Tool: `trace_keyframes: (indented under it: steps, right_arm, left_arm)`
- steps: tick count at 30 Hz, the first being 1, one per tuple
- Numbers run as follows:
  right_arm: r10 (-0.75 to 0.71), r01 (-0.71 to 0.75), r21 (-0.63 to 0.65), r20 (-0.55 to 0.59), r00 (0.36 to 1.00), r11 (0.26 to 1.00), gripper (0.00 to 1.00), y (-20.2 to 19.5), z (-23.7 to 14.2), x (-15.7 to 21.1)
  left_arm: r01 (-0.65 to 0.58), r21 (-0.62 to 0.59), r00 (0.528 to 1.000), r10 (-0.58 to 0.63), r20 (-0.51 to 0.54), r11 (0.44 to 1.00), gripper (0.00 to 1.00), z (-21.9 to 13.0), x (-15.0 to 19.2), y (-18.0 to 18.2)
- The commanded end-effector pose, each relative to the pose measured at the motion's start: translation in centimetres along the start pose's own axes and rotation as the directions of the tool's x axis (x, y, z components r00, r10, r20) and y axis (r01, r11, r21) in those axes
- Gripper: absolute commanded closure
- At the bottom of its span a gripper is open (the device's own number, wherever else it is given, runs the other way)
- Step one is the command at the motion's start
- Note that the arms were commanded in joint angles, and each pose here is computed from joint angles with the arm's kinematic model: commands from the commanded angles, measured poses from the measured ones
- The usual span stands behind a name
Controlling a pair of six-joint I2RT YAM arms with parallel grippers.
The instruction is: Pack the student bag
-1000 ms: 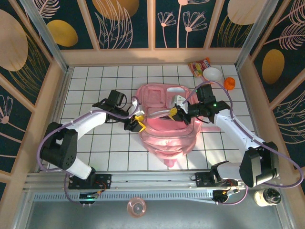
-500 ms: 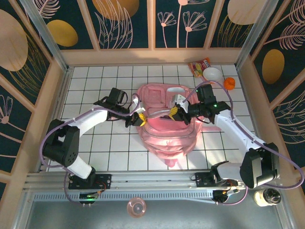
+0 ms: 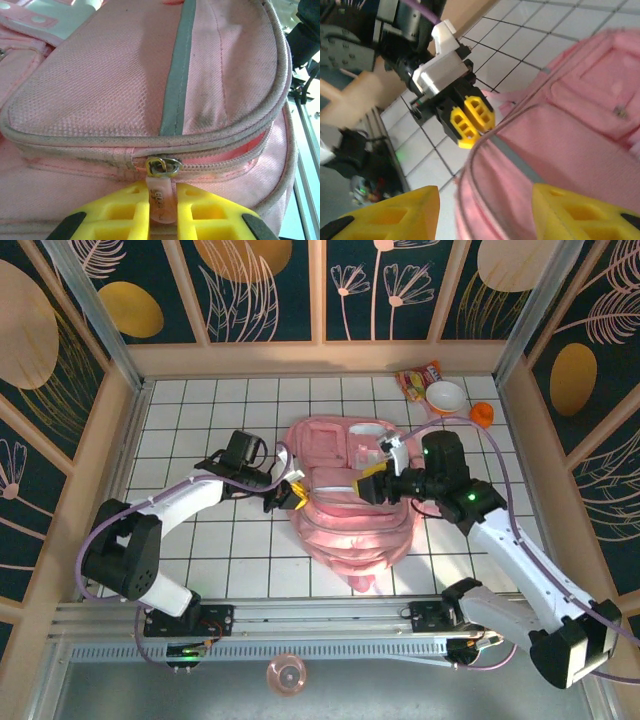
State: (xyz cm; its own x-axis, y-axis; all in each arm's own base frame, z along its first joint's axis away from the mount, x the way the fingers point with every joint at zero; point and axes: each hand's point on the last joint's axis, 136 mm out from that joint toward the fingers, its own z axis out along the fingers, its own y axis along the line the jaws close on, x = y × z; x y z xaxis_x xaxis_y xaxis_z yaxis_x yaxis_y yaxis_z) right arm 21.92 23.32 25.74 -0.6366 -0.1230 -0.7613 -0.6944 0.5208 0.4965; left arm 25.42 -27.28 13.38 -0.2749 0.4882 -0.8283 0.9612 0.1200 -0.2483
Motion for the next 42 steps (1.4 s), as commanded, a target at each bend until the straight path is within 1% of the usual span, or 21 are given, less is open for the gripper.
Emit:
trace_keyframes:
  steps: [1,2,3,5,6,8,10,12,16,20,23,30,33,34,37,40,42]
  right_arm:
    - [0.579,-0.576,0.091,-0.018,0.815,0.813,0.49,-1.4,0.9,3.0]
    - [0.646,-0.642,0.079,-0.04,0.763,0.763,0.49,-0.7,1.4,4.0]
    - [0.685,-0.683,0.061,-0.05,0.726,0.728,0.49,0.0,1.8,4.4]
    - [0.749,-0.749,0.023,-0.035,0.662,0.663,0.48,1.0,2.3,4.9]
    - [0.787,-0.787,0.021,-0.025,0.616,0.617,0.48,0.9,2.6,5.4]
    - [0.842,-0.843,-0.009,-0.039,0.537,0.537,0.47,1.0,3.0,6.3]
    - [0.862,-0.863,-0.006,-0.037,0.506,0.506,0.45,0.9,3.3,6.8]
    - [0.87,-0.87,0.016,-0.031,0.492,0.493,0.44,0.6,3.3,7.2]
    - [0.885,-0.885,0.03,-0.001,0.465,0.464,0.42,-0.4,3.6,7.8]
    - [0.903,-0.903,-0.017,0.041,0.429,0.43,0.43,-1.3,4.5,7.5]
    - [0.907,-0.909,-0.024,0.077,0.414,0.417,0.47,-2.1,4.9,7.1]
    - [0.906,-0.912,-0.058,0.157,0.393,0.406,0.72,-3.3,5.1,5.9]
    - [0.905,-0.913,-0.067,0.186,0.384,0.401,0.89,-3.8,5.2,5.6]
    - [0.903,-0.913,-0.072,0.194,0.382,0.402,0.92,-4.0,5.3,5.4]
    - [0.897,-0.907,-0.088,0.211,0.388,0.412,0.99,-4.2,5.8,4.6]
    - [0.887,-0.896,-0.096,0.222,0.405,0.433,1.0,-4.2,6.6,3.4]
    - [0.879,-0.887,-0.094,0.219,0.424,0.452,1.0,-4.1,7.3,2.8]
  left_arm:
    - [-0.028,0.058,0.999,0.027,0.024,0.998,0.83,0.4,-0.7,-0.9]
    - [-0.028,0.061,0.999,0.027,0.025,0.998,0.82,0.4,-0.7,-1.0]
    - [-0.03,0.065,0.999,0.028,0.027,0.997,0.8,0.4,-0.7,-1.1]
    - [-0.028,0.078,0.999,0.025,0.033,0.997,0.75,0.5,-0.8,-1.2]
    - [-0.027,0.084,0.999,0.024,0.037,0.996,0.74,0.5,-0.8,-1.3]
    - [-0.026,0.097,0.999,0.022,0.042,0.995,0.7,0.5,-0.8,-1.6]
    - [-0.029,0.123,0.998,0.023,0.055,0.992,0.67,0.5,-0.9,-2.0]
    - [-0.023,0.135,0.998,0.015,0.061,0.991,0.66,0.6,-0.7,-2.3]
    - [-0.015,0.145,0.998,0.006,0.061,0.989,0.67,0.7,-0.5,-2.4]
    - [-0.012,0.139,0.998,0.004,0.059,0.99,0.74,0.6,-0.4,-2.6]
    - [-0.008,0.122,0.998,0.002,0.055,0.993,0.82,0.5,-0.3,-2.5]
    - [0.014,0.115,0.999,-0.019,0.049,0.993,0.97,0.5,-0.4,-2.7]
    - [0.028,0.126,0.999,-0.033,0.042,0.992,0.99,0.6,-0.5,-3.3]
    - [0.032,0.129,0.998,-0.038,0.042,0.991,0.99,0.6,-0.7,-3.6]
    - [0.039,0.128,0.998,-0.045,0.045,0.991,0.98,0.4,-1.1,-4.5]
    - [0.042,0.129,0.997,-0.05,0.056,0.991,0.96,0.2,-1.9,-5.7]
    - [0.044,0.133,0.996,-0.054,0.072,0.99,0.94,0.2,-2.6,-6.6]
